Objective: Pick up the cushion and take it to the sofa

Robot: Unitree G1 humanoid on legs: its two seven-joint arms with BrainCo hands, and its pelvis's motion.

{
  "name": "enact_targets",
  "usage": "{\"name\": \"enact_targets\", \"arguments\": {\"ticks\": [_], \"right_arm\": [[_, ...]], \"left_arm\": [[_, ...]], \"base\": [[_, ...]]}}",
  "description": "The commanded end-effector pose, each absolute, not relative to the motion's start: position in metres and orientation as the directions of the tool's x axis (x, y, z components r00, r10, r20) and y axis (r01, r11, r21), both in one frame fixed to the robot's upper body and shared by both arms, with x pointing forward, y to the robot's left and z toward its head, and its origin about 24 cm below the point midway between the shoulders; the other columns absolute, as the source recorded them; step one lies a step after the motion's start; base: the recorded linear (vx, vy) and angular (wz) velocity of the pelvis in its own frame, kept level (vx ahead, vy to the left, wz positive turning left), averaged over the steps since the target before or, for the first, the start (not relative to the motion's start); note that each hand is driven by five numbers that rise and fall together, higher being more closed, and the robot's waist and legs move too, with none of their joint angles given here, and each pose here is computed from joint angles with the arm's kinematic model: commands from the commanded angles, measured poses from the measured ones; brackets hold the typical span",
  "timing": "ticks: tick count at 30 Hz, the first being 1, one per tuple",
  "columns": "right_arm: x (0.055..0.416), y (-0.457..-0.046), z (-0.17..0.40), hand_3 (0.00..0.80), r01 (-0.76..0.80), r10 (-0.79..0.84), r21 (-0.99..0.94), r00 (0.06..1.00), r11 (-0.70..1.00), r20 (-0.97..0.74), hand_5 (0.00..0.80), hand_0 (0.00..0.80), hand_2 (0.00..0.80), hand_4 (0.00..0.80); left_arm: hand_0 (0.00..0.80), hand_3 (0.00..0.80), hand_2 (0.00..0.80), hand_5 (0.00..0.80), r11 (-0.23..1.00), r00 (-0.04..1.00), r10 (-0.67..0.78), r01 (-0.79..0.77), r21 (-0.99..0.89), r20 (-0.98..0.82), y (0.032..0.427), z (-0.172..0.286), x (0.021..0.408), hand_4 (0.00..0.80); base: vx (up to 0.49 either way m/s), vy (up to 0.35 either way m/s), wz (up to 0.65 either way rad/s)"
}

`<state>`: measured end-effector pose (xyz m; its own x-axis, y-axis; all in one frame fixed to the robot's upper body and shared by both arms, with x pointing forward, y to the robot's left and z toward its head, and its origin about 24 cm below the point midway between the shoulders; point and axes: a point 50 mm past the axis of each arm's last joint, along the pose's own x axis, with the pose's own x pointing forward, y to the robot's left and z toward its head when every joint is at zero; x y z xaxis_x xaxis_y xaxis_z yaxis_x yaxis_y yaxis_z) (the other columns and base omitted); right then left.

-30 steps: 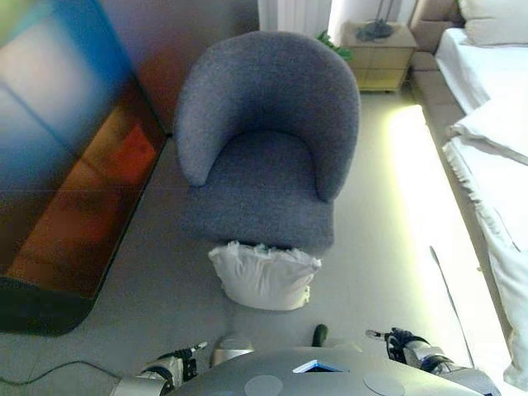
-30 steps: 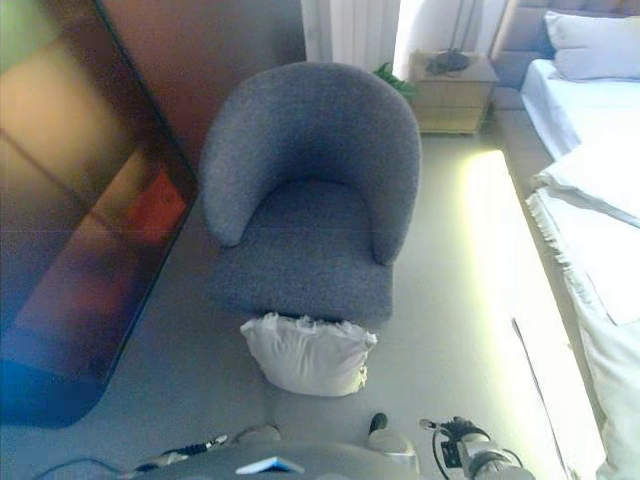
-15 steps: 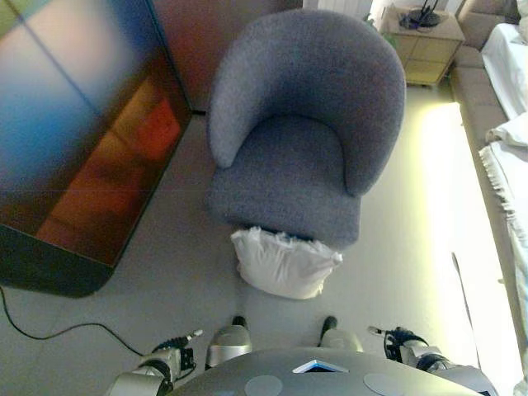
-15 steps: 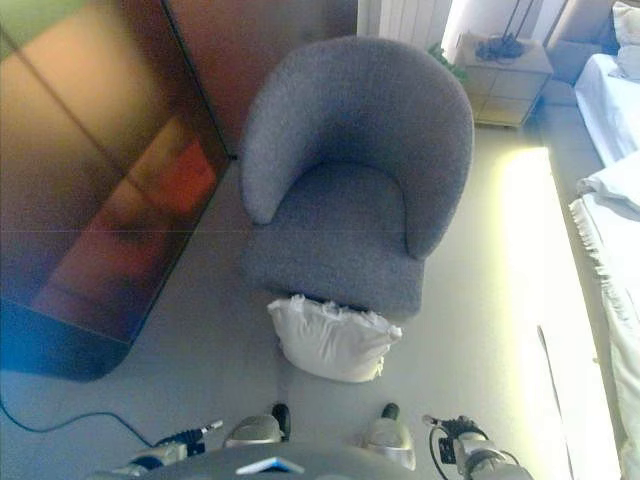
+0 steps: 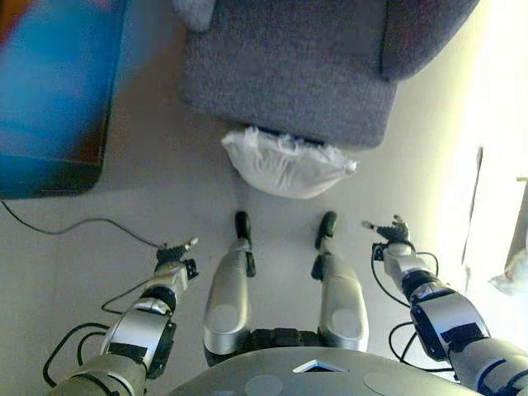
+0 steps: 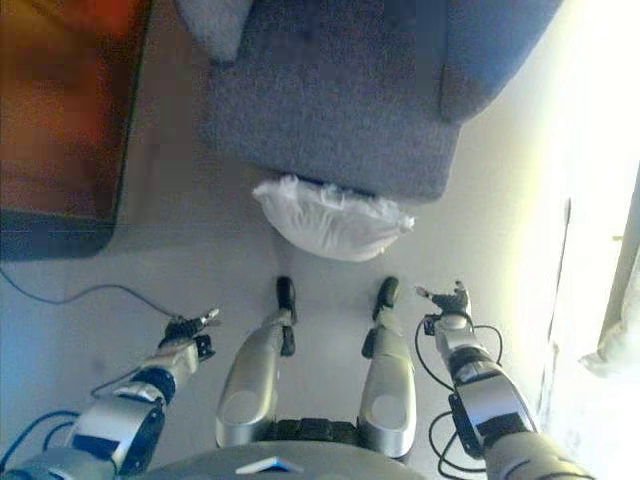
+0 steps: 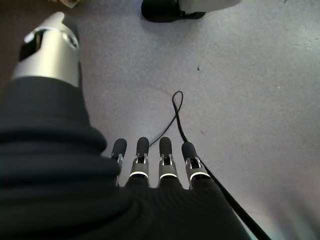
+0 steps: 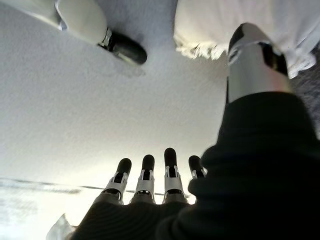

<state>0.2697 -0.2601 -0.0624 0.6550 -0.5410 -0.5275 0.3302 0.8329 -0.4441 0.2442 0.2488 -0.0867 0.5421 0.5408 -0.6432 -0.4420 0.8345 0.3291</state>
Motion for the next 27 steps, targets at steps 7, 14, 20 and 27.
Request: {"name": "enact_targets", "arguments": {"ticks": [7, 14, 20, 27], "right_arm": [[0.311, -0.292, 0.004, 0.0, 0.455, -0.6, -0.454, 0.759, 0.766, -0.253, 0.0, 0.0, 0.0, 0.0], [0.332, -0.292, 0.044, 0.0, 0.491, -0.594, -0.459, 0.797, 0.741, -0.106, 0.0, 0.0, 0.0, 0.0], [0.342, -0.301, 0.073, 0.0, 0.532, -0.591, -0.451, 0.806, 0.717, 0.01, 0.0, 0.0, 0.0, 0.0], [0.358, -0.304, 0.113, 0.0, 0.562, -0.565, -0.433, 0.814, 0.705, 0.135, 0.0, 0.0, 0.0, 0.0]], "left_arm": [[0.0, 0.0, 0.0, 0.0, 0.845, 0.789, 0.527, -0.449, 0.289, -0.316, 0.27, -0.032, 0.287, 0.0], [0.0, 0.0, 0.0, 0.0, 0.884, 0.913, 0.407, -0.385, 0.266, -0.029, 0.241, 0.029, 0.33, 0.0], [0.0, 0.0, 0.0, 0.0, 0.884, 0.921, 0.385, -0.388, 0.261, 0.068, 0.25, 0.056, 0.341, 0.0], [0.0, 0.0, 0.0, 0.0, 0.875, 0.907, 0.376, -0.414, 0.249, 0.189, 0.263, 0.102, 0.36, 0.0]], "base": [[-0.059, 0.068, -0.01], [-0.016, 0.066, 0.01], [-0.01, 0.061, -0.01], [0.015, 0.072, -0.03]]}}
